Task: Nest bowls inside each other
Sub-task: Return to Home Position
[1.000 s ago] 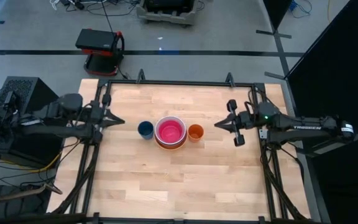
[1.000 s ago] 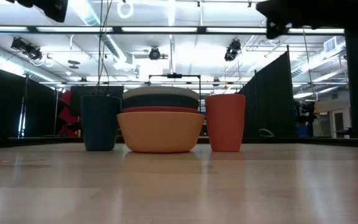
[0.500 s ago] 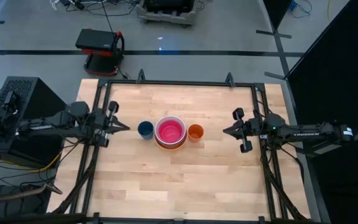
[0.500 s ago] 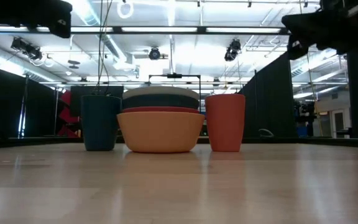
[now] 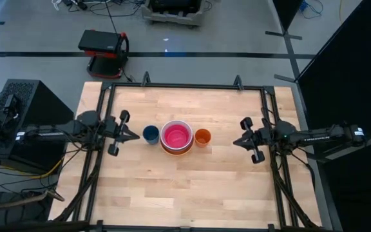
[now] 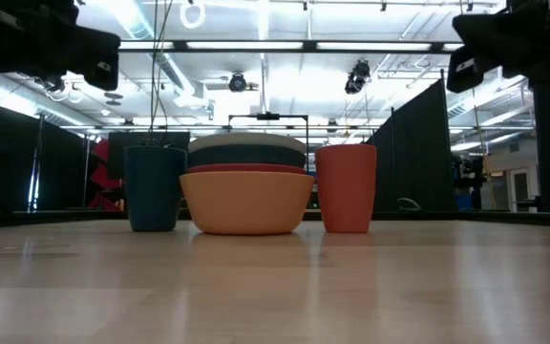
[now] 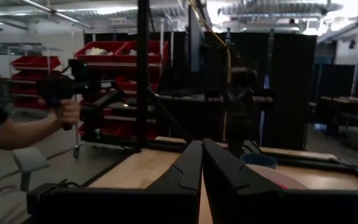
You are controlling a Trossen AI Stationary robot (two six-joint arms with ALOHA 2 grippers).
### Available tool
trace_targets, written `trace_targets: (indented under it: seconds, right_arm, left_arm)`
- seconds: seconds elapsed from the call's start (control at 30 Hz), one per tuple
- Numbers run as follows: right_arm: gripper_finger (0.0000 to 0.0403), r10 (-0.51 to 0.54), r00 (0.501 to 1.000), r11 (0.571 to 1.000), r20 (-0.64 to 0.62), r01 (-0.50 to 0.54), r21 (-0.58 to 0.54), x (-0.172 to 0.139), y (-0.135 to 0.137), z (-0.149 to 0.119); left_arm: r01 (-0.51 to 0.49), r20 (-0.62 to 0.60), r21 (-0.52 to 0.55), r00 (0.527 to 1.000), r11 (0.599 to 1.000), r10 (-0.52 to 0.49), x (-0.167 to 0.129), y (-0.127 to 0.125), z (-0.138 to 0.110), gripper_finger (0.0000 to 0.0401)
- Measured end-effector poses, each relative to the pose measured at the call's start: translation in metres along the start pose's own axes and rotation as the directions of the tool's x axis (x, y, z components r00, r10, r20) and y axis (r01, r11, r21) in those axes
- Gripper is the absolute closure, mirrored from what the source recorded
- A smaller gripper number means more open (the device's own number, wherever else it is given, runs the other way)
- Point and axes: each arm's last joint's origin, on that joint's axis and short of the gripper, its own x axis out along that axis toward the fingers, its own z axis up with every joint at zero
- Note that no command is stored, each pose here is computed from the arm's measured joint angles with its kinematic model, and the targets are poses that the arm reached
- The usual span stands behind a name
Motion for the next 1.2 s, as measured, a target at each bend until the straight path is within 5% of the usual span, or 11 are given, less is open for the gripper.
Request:
trace_targets:
  seconds: [1.2]
  right_arm:
    - [0.0403, 0.007, 1.0, 0.998, 0.002, -0.007, -0.07, -0.031, 0.008, 0.015]
  left_arm:
    - [0.107, 0.04, 0.03, 0.993, 0.994, -0.108, 0.001, -0.003, -0.008, 0.0401]
